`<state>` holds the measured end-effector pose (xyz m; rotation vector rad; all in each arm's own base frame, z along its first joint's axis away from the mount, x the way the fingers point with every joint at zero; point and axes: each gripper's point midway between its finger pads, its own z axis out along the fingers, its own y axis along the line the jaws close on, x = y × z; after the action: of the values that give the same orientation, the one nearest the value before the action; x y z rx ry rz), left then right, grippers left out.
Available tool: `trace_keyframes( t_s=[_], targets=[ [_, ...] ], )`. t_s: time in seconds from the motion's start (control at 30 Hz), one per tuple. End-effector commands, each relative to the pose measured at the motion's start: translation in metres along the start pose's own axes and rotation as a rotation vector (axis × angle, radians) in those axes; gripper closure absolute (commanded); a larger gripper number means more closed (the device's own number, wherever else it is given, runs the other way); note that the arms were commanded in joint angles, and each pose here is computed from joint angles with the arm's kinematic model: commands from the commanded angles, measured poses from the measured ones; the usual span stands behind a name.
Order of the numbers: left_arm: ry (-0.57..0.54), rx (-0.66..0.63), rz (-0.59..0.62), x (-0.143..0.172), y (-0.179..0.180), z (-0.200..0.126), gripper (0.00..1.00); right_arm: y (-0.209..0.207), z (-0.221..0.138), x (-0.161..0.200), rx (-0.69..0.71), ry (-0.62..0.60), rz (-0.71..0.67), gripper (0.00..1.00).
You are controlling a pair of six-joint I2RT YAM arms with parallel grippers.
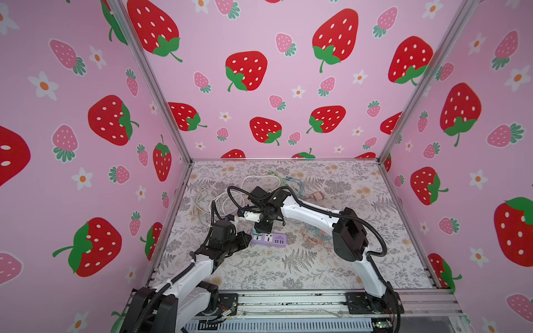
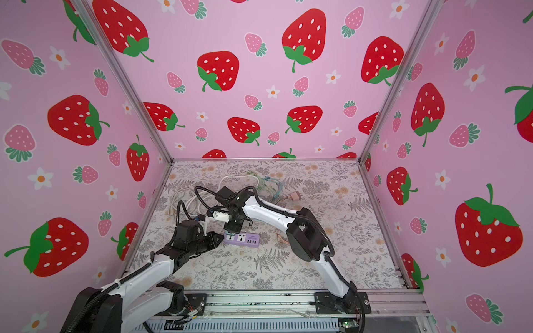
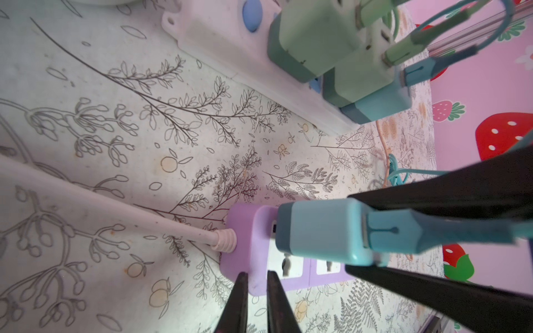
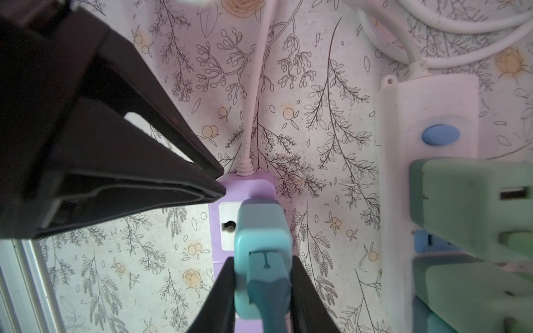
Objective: Insert plugs into power strip
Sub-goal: Insert the plug into the socket.
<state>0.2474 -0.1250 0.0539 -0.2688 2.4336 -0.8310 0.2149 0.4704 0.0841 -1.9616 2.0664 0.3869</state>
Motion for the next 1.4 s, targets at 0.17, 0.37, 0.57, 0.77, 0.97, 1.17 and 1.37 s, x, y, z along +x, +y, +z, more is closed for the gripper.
trace_keyframes(
  t_s=[0.17,0.37,0.57,0.77,0.97,1.17,1.37],
  targets=[
    [0.003,-0.032,-0.026,0.002,0.005,-0.008,0.83,0.011,0.064,0.082,-0.012,0.276,0.008,1.0],
    [-0.026,-0.025,-0.022,-0.005,-0.004,-0.02,0.8,0.014,0.073,0.096,-0.017,0.305,0.0,1.0],
    [-0.046,-0.046,-0.026,-0.01,-0.007,-0.035,0.7,0.014,0.086,0.107,-0.03,0.35,-0.012,1.0],
    [-0.084,-0.027,-0.033,-0.016,-0.016,-0.05,0.57,0.018,0.094,0.119,-0.05,0.371,-0.053,1.0],
    [-0.118,-0.014,-0.018,-0.022,-0.025,-0.064,0.51,0.02,0.097,0.122,-0.059,0.348,-0.058,1.0],
    [-0.112,-0.019,-0.015,-0.022,-0.025,-0.064,0.51,0.015,0.079,0.088,-0.042,0.243,-0.027,0.98],
    [-0.104,-0.015,-0.012,-0.022,-0.027,-0.065,0.51,0.011,0.046,0.047,-0.045,0.104,0.02,0.79]
  ],
)
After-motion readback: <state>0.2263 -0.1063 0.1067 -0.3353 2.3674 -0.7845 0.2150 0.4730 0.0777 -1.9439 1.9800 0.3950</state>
